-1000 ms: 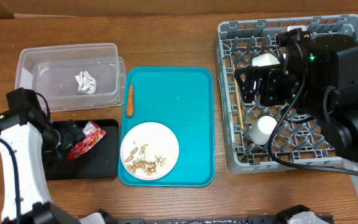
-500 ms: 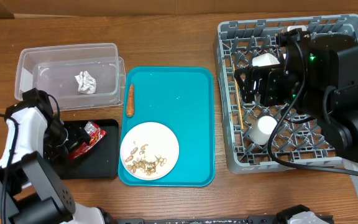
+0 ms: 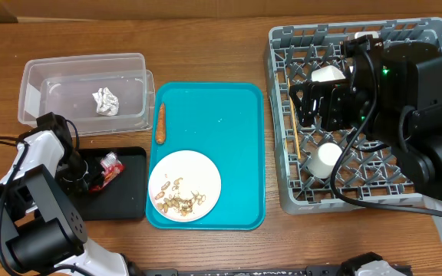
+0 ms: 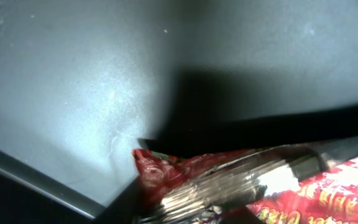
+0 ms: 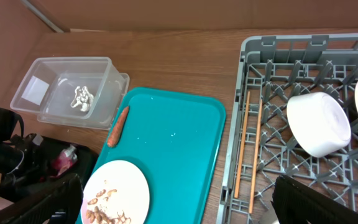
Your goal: Sort waste into correct bins and load items into the dishwasher
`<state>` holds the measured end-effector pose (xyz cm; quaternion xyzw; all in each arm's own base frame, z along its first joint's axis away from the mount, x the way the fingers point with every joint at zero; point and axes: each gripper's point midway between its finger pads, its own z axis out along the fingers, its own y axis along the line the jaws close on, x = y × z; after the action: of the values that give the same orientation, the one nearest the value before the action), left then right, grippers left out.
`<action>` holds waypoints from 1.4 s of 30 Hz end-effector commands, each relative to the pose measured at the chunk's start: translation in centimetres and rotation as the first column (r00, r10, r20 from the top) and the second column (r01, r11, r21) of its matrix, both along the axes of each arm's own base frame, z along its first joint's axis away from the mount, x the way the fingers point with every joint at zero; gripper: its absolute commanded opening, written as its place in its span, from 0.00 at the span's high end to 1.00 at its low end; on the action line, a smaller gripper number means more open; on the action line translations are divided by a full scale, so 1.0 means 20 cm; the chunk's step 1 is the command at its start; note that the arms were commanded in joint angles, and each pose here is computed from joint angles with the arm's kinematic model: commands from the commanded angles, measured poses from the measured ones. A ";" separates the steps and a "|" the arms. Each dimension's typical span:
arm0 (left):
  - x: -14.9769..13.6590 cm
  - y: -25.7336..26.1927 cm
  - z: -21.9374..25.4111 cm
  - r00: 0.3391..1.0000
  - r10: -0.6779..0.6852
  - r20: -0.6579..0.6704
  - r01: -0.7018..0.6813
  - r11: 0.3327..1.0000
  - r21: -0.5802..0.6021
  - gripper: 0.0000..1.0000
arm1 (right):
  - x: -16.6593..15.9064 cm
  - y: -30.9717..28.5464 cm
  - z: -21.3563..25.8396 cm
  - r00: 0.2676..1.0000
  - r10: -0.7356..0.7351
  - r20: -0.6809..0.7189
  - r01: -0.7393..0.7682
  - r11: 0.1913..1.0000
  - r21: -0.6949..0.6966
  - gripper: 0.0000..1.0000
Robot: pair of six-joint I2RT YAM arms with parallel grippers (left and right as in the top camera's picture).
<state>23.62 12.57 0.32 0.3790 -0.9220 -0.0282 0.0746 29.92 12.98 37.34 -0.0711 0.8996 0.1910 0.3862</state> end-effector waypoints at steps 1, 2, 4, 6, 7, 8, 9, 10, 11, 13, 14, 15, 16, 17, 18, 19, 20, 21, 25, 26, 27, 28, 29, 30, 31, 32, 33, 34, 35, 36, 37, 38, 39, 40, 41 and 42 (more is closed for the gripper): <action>-0.03 0.00 -0.03 0.999 0.003 -0.033 -0.003 1.000 -0.002 0.85 | -0.01 -0.01 0.02 1.000 -0.011 0.016 0.011 1.000 0.002 0.00; -0.04 0.00 -0.02 0.999 0.004 -0.038 -0.004 1.000 -0.007 0.93 | -0.01 -0.01 0.02 1.000 -0.011 0.016 0.011 1.000 0.002 0.00; -0.05 -0.02 -0.01 0.999 0.007 -0.045 -0.008 1.000 -0.026 0.96 | -0.01 -0.01 0.02 1.000 -0.011 0.016 0.011 1.000 0.002 0.00; -0.06 -0.03 0.02 0.998 0.020 -0.055 -0.023 0.999 -0.039 0.96 | -0.01 -0.01 0.02 1.000 -0.011 0.016 0.011 1.000 0.002 0.00; -0.06 -0.03 0.06 0.998 0.030 -0.062 -0.033 0.999 -0.039 0.96 | -0.01 -0.01 0.02 1.000 -0.011 0.016 0.011 1.000 0.002 0.00; -0.06 -0.03 0.09 0.998 0.032 -0.063 -0.035 0.999 -0.039 0.96 | -0.01 -0.01 0.02 1.000 -0.011 0.016 0.011 1.000 0.002 0.00; -0.06 -0.03 0.13 0.998 0.032 -0.059 -0.034 0.999 -0.037 0.96 | -0.01 -0.01 0.02 1.000 -0.011 0.016 0.011 1.000 0.002 0.00; -0.05 -0.03 0.18 0.998 0.032 -0.052 -0.034 0.999 -0.034 0.96 | -0.01 -0.01 0.02 1.000 -0.011 0.016 0.011 1.000 0.002 0.00; -0.04 -0.03 0.24 0.999 0.032 -0.041 -0.034 0.999 -0.030 0.96 | -0.01 -0.01 0.02 1.000 -0.011 0.016 0.011 1.000 0.002 0.00; 0.00 -0.02 0.38 1.000 0.024 0.013 -0.024 0.999 -0.021 0.96 | -0.01 -0.01 0.02 1.000 -0.011 0.016 0.011 1.000 0.002 0.00; 0.04 -0.01 0.46 0.998 0.012 0.055 -0.011 1.000 -0.018 0.96 | -0.01 -0.01 0.02 1.000 -0.011 0.016 0.011 1.000 0.002 0.00; 0.07 -0.01 0.54 0.995 0.008 0.102 -0.007 1.000 -0.009 0.96 | -0.01 -0.01 0.02 1.000 -0.011 0.016 0.011 1.000 0.002 0.00; 0.11 -0.01 0.62 0.988 0.006 0.155 -0.006 1.000 0.003 0.96 | -0.01 -0.01 0.02 1.000 -0.011 0.016 0.011 1.000 0.002 0.00; 0.15 0.00 0.71 0.977 0.001 0.213 -0.004 1.000 0.015 0.96 | -0.01 -0.01 0.02 1.000 -0.011 0.016 0.011 1.000 0.002 0.00; 0.20 0.00 0.80 0.959 -0.021 0.283 0.012 0.999 0.033 0.96 | -0.01 -0.01 0.02 1.000 -0.011 0.016 0.011 1.000 0.002 0.00; 0.25 0.00 0.88 0.938 -0.046 0.343 0.029 0.998 0.054 0.96 | -0.01 -0.01 0.02 1.000 -0.011 0.016 0.011 1.000 0.002 0.00; 0.29 0.01 0.95 0.915 -0.067 0.398 0.036 0.996 0.083 0.96 | -0.01 -0.01 0.02 1.000 -0.011 0.016 0.011 1.000 0.002 0.00; 0.34 0.02 1.01 0.890 -0.085 0.449 0.038 0.993 0.113 0.96 | -0.01 -0.01 0.02 1.000 -0.011 0.016 0.011 1.000 0.002 0.00; 0.53 0.04 1.09 0.807 -0.151 0.570 0.051 0.981 0.188 0.96 | -0.01 -0.01 0.02 1.000 -0.011 0.016 0.011 1.000 0.002 0.00; 0.56 0.03 1.07 0.800 -0.160 0.578 0.057 0.980 0.192 0.96 | -0.01 -0.01 0.02 1.000 -0.011 0.016 0.011 1.000 0.002 0.00; 0.60 0.03 1.05 0.795 -0.169 0.583 0.065 0.979 0.195 0.96 | -0.01 -0.02 0.02 1.000 -0.012 0.016 0.012 1.000 0.002 0.00; 0.65 0.03 1.01 0.791 -0.181 0.584 0.074 0.977 0.202 0.96 | -0.01 -0.01 0.02 1.000 -0.011 0.016 0.011 1.000 0.002 0.00; 0.69 0.04 0.98 0.789 -0.189 0.584 0.078 0.975 0.209 0.92 | -0.01 -0.01 0.02 1.000 -0.011 0.016 0.011 1.000 0.002 0.00; 0.75 0.04 0.95 0.784 -0.200 0.588 0.086 0.972 0.216 0.87 | -0.01 -0.01 0.02 1.000 -0.011 0.016 0.011 1.000 0.002 0.00; 0.79 0.03 0.92 0.778 -0.213 0.591 0.099 0.971 0.219 0.78 | -0.01 -0.01 0.02 1.000 -0.011 0.016 0.011 1.000 0.002 0.00; 0.82 0.02 0.90 0.774 -0.220 0.593 0.110 0.970 0.216 0.61 | -0.01 -0.01 0.02 1.000 -0.011 0.016 0.011 1.000 0.002 0.00; 0.84 0.02 0.87 0.775 -0.226 0.591 0.120 0.970 0.213 0.53 | -0.01 -0.01 0.02 1.000 -0.011 0.016 0.011 1.000 0.002 0.00; 0.85 0.01 0.86 0.776 -0.232 0.587 0.125 0.968 0.216 0.44 | -0.01 -0.01 0.02 1.000 -0.011 0.016 0.011 1.000 0.002 0.00; 0.86 0.02 0.86 0.776 -0.238 0.584 0.126 0.966 0.225 0.30 | -0.01 -0.01 0.02 1.000 -0.011 0.016 0.011 1.000 0.002 0.00; 0.86 0.02 0.86 0.776 -0.245 0.581 0.129 0.964 0.234 0.20 | -0.01 -0.01 0.02 1.000 -0.011 0.016 0.011 1.000 0.002 0.00; 0.86 0.02 0.87 0.770 -0.262 0.582 0.143 0.959 0.243 0.21 | -0.01 -0.01 0.02 1.000 -0.011 0.016 0.011 1.000 0.002 0.00; 0.86 0.01 0.90 0.762 -0.276 0.585 0.160 0.957 0.243 0.25 | -0.01 -0.01 0.02 1.000 -0.011 0.016 0.011 1.000 0.002 0.00; 0.87 -0.02 0.93 0.754 -0.282 0.593 0.178 0.957 0.228 0.27 | -0.01 -0.01 0.02 1.000 -0.011 0.016 0.011 1.000 0.002 0.00; 0.87 -0.05 0.96 0.745 -0.279 0.606 0.196 0.960 0.200 0.29 | -0.01 -0.01 0.02 1.000 -0.011 0.016 0.011 1.000 0.002 0.00; 0.87 -0.11 1.00 0.733 -0.276 0.622 0.225 0.961 0.162 0.31 | -0.01 -0.01 0.02 1.000 -0.011 0.016 0.011 1.000 0.002 0.00; 0.87 -0.16 1.04 0.723 -0.277 0.633 0.251 0.959 0.133 0.34 | -0.01 -0.02 0.02 1.000 -0.012 0.016 0.012 1.000 0.002 0.00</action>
<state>39.71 11.76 17.12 0.2734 -0.9351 0.0249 -0.2239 29.93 12.97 37.35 -0.0710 0.8996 0.1909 0.3864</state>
